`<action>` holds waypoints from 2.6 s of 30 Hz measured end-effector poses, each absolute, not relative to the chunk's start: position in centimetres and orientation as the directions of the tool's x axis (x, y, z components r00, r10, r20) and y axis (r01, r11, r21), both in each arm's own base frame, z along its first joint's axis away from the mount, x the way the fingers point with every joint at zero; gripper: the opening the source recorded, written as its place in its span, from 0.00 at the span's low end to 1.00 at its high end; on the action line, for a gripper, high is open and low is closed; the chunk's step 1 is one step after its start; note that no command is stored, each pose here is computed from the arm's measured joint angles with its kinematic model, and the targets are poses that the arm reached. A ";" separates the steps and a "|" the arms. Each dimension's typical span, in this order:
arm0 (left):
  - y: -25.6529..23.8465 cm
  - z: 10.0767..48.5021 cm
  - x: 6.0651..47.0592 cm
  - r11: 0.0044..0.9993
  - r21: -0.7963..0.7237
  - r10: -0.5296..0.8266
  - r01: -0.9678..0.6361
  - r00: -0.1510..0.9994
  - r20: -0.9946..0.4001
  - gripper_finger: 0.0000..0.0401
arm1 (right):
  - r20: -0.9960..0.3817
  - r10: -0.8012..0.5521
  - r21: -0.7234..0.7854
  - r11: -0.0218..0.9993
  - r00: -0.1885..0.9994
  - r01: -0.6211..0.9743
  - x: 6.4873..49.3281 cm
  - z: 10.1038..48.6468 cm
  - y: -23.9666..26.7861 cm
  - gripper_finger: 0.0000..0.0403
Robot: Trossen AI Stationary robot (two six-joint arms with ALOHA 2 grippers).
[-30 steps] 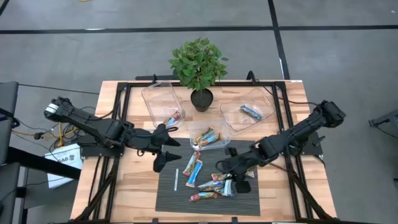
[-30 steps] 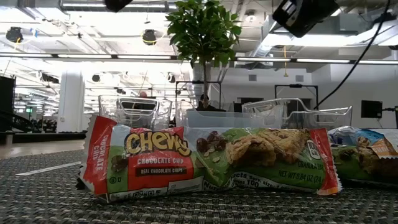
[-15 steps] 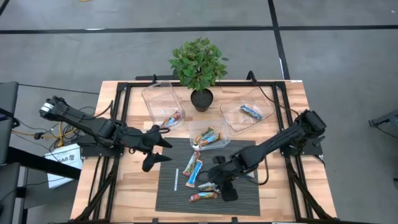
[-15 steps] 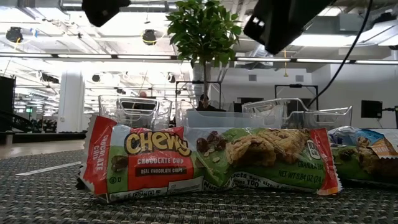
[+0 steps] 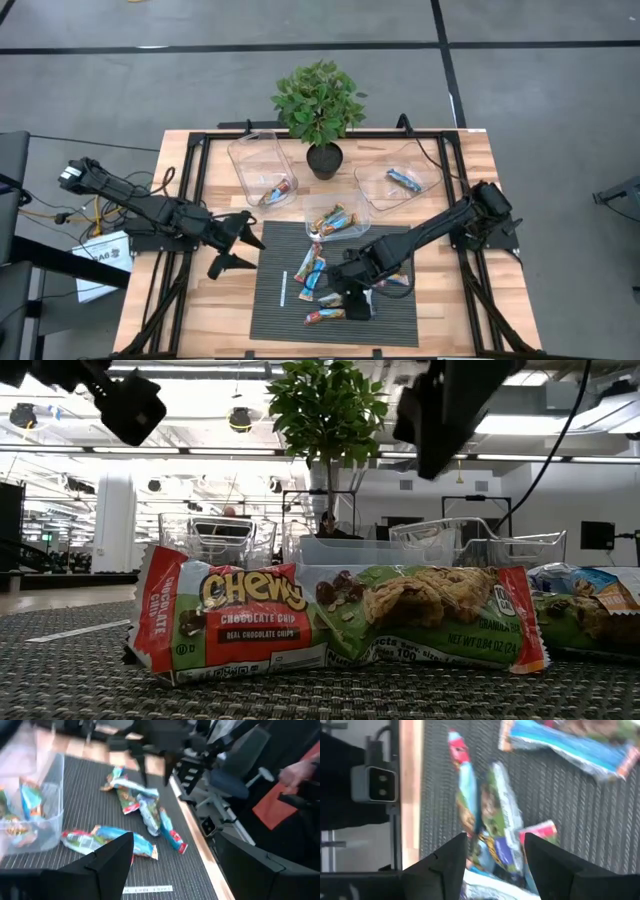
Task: Pick and place Granola Bars by type
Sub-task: Put the violet granola bar into the right transparent bin
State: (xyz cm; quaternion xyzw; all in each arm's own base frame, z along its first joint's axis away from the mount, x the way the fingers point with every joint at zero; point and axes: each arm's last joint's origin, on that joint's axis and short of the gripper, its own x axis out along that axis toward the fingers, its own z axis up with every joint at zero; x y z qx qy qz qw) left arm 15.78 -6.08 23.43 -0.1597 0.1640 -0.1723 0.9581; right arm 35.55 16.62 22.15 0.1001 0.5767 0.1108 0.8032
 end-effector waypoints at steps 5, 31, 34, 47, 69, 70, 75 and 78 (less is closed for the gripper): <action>-5.5 21.9 14.5 0.916 -0.279 -0.356 0.288 0.904 -0.238 0.68 | -0.897 0.341 0.350 0.936 0.280 -0.018 35.7 22.3 15.9 0.46; -4.0 14.3 10.7 0.943 -0.136 -0.330 0.304 0.904 -0.270 0.68 | -0.880 0.405 0.424 0.905 0.250 0.025 35.9 22.4 15.3 0.45; -4.0 14.3 10.7 0.944 -0.125 -0.330 0.307 0.902 -0.277 0.68 | -0.880 0.405 0.423 0.906 0.249 0.024 35.9 22.4 15.3 0.45; -4.0 14.0 10.7 0.946 -0.107 -0.323 0.305 0.893 -0.315 0.68 | -0.867 0.416 0.435 0.900 0.275 0.011 36.1 22.5 15.4 0.45; -4.0 14.0 10.7 0.946 -0.109 -0.323 0.305 0.892 -0.317 0.68 | -0.864 0.298 0.285 0.954 0.406 -0.096 36.8 22.7 15.6 0.45; -4.0 14.0 10.7 0.946 -0.109 -0.324 0.305 0.892 -0.317 0.68 | -0.877 0.268 0.246 0.963 0.400 -0.106 36.7 22.4 15.7 0.45; -4.0 14.0 10.7 0.946 -0.109 -0.324 0.305 0.892 -0.317 0.68 | -0.920 0.192 0.113 0.965 0.340 -0.238 36.0 20.4 17.6 0.45; -4.0 14.0 10.7 0.946 -0.109 -0.324 0.305 0.892 -0.316 0.68 | -0.948 0.172 0.089 0.951 0.266 -0.296 35.4 18.4 19.0 0.45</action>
